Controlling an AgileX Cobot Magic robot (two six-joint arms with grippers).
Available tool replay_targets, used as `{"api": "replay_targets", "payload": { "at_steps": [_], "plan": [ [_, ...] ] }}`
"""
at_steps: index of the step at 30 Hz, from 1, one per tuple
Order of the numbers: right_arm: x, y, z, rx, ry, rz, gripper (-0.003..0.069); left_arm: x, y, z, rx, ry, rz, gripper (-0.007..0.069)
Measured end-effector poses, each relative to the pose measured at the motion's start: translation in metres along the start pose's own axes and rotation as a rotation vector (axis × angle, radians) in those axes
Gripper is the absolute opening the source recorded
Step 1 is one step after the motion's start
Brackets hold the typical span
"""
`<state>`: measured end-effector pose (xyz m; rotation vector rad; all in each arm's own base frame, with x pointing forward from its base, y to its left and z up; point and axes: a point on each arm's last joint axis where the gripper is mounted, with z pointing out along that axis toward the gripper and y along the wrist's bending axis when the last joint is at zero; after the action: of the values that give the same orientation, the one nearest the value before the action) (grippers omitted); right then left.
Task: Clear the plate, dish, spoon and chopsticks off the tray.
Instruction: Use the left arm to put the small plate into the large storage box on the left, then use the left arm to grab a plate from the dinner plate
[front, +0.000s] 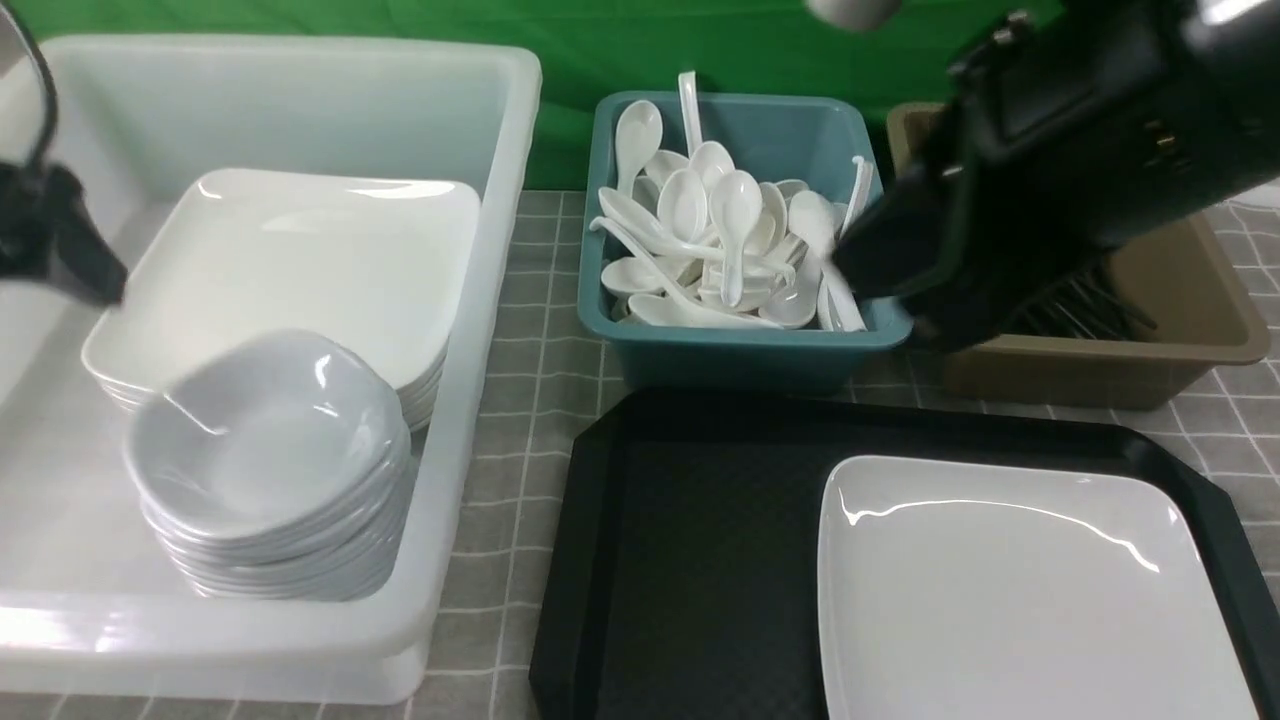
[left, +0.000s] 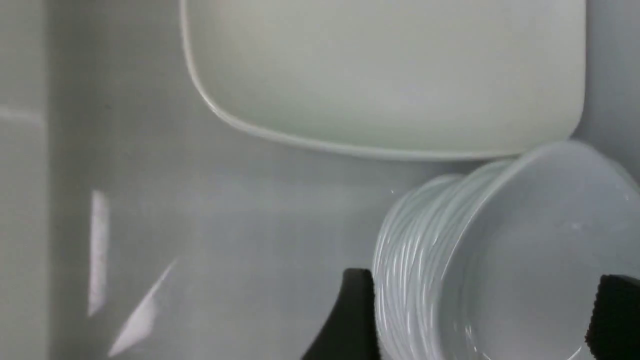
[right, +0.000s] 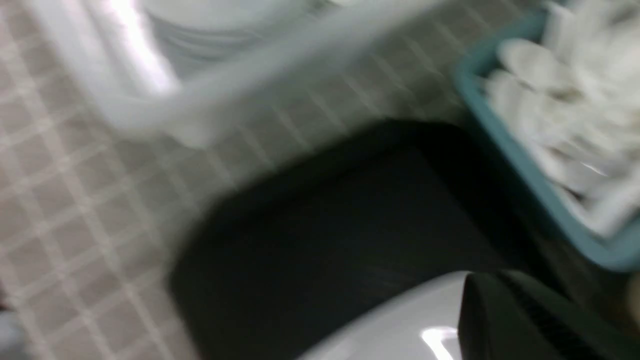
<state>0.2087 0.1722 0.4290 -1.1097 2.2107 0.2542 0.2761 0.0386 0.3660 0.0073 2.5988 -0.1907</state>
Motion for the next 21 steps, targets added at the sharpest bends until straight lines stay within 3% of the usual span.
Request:
{"api": "replay_targets", "payload": {
  "at_steps": [2,4,6,7,8,10,14,17,21],
  "plan": [
    [0.010,-0.008,-0.014,0.110,0.047,0.019,0.0029,-0.011,-0.023,-0.014,0.033,-0.029,0.065,0.0534],
    [0.019,-0.015,-0.027,0.190,0.082,0.050,0.0029,-0.017,-0.058,-0.019,0.089,-0.056,0.120,0.0386],
    [0.027,-0.022,-0.041,0.240,0.083,0.096,0.0029,-0.018,-0.104,-0.017,0.164,-0.079,0.202,0.0176],
    [0.028,-0.023,-0.041,0.244,0.083,0.104,0.0029,-0.018,-0.114,-0.015,0.179,-0.078,0.222,0.0144],
    [0.039,-0.030,-0.048,0.280,0.087,0.154,0.0029,-0.012,-0.158,-0.005,0.257,-0.062,0.305,0.0057],
    [0.049,-0.035,-0.052,0.308,0.099,0.195,0.0029,-0.007,-0.181,0.004,0.294,-0.034,0.338,0.0034],
    [0.093,-0.048,-0.044,0.362,0.205,0.325,0.0025,0.016,-0.271,0.070,0.376,0.096,0.431,0.0010],
    [0.122,-0.047,-0.039,0.351,0.258,0.406,0.0025,0.031,-0.311,0.118,0.379,0.179,0.482,0.0026],
    [0.140,-0.036,-0.036,0.293,0.261,0.446,0.0024,0.040,-0.337,0.161,0.364,0.240,0.512,0.0112]
  ]
}}
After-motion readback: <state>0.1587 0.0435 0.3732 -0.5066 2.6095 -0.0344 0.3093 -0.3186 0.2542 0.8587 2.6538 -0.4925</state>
